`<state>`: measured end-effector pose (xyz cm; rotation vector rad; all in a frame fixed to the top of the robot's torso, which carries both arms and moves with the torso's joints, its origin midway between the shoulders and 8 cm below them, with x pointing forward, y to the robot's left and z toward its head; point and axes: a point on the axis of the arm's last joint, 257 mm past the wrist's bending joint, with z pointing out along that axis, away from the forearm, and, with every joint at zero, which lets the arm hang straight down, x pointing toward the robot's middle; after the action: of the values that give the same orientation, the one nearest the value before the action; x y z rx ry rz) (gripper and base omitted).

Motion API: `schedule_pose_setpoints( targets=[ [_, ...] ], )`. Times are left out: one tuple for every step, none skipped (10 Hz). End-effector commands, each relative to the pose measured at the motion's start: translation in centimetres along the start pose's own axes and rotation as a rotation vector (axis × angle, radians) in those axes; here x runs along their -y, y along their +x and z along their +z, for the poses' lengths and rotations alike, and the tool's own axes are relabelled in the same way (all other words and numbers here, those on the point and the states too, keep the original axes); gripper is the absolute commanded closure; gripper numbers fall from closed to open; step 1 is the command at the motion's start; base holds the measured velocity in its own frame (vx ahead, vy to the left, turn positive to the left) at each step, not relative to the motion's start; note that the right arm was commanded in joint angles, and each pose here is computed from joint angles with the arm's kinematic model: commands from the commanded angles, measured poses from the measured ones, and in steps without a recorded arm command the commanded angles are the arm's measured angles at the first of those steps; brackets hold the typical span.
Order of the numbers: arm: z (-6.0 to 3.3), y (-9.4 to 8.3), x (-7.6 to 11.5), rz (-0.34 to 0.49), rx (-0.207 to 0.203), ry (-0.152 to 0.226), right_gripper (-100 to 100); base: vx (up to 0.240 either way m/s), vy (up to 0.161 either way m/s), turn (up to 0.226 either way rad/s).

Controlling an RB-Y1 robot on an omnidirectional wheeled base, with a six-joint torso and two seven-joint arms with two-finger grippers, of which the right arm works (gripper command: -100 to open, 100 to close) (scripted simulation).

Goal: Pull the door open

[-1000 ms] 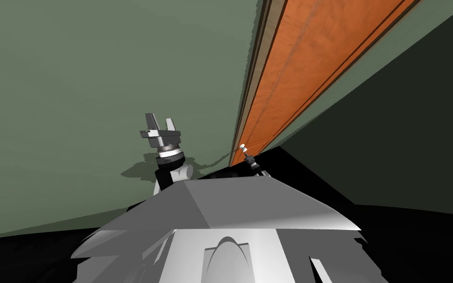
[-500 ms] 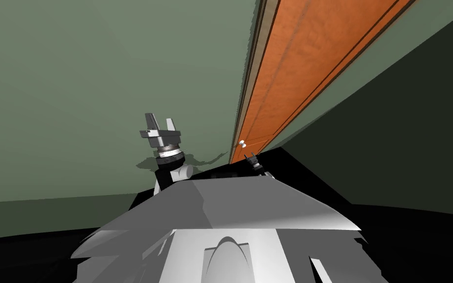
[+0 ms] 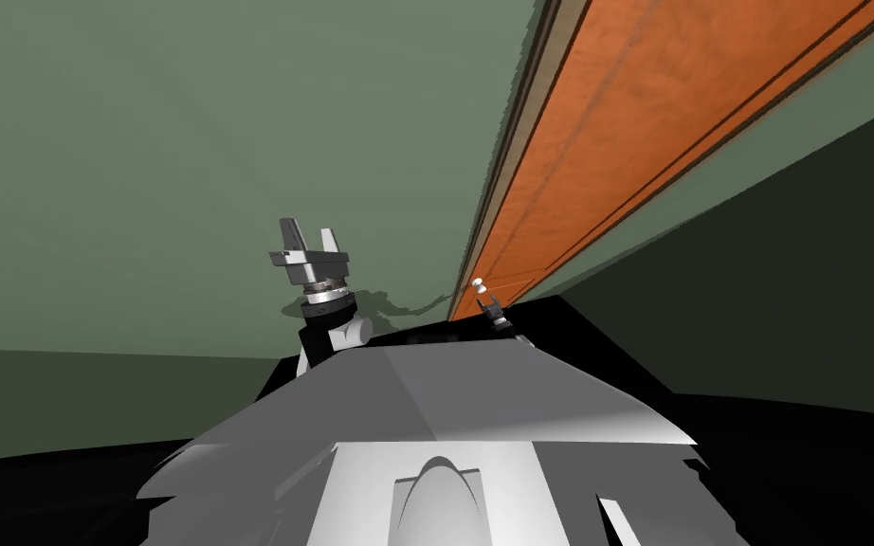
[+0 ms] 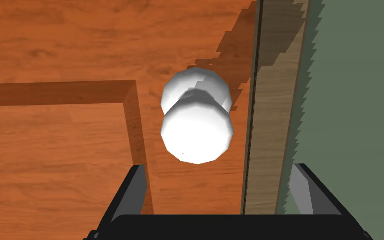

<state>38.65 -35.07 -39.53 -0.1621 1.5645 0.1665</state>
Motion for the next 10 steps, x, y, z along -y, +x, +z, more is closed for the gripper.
schedule_pose_setpoints(
  targets=[
    [-1.21, -0.2, 2.1, -0.002, 0.004, 0.044, -100, 0.197, 0.044, 0.296],
    [-1.53, -0.3, 2.6, -0.003, 0.005, 0.057, -100, 0.177, 0.041, 0.129],
    [-1.53, -0.3, 2.6, -0.003, 0.005, 0.057, -100, 0.1, 0.024, 0.019],
    [-2.29, -0.3, 3.9, -0.004, 0.007, 0.086, -100, 0.101, 0.031, 0.195],
    [-1.94, -0.3, 3.4, -0.003, 0.004, 0.073, -100, 0.055, 0.01, 0.049],
    [-1.94, -0.3, 3.4, -0.003, 0.004, 0.073, 100, -0.009, -0.004, -0.049],
    [-1.94, -0.3, 3.4, -0.003, 0.004, 0.073, 100, -0.02, -0.008, -0.004],
    [-1.94, -0.3, 3.4, -0.003, 0.004, 0.073, 100, -0.015, -0.005, 0.01],
    [-1.94, -0.3, 3.4, -0.003, 0.004, 0.073, 100, -0.008, -0.003, 0.002],
    [-1.94, -0.3, 3.4, -0.003, 0.004, 0.073, 100, 0.0, 0.0, 0.0]
  ],
)
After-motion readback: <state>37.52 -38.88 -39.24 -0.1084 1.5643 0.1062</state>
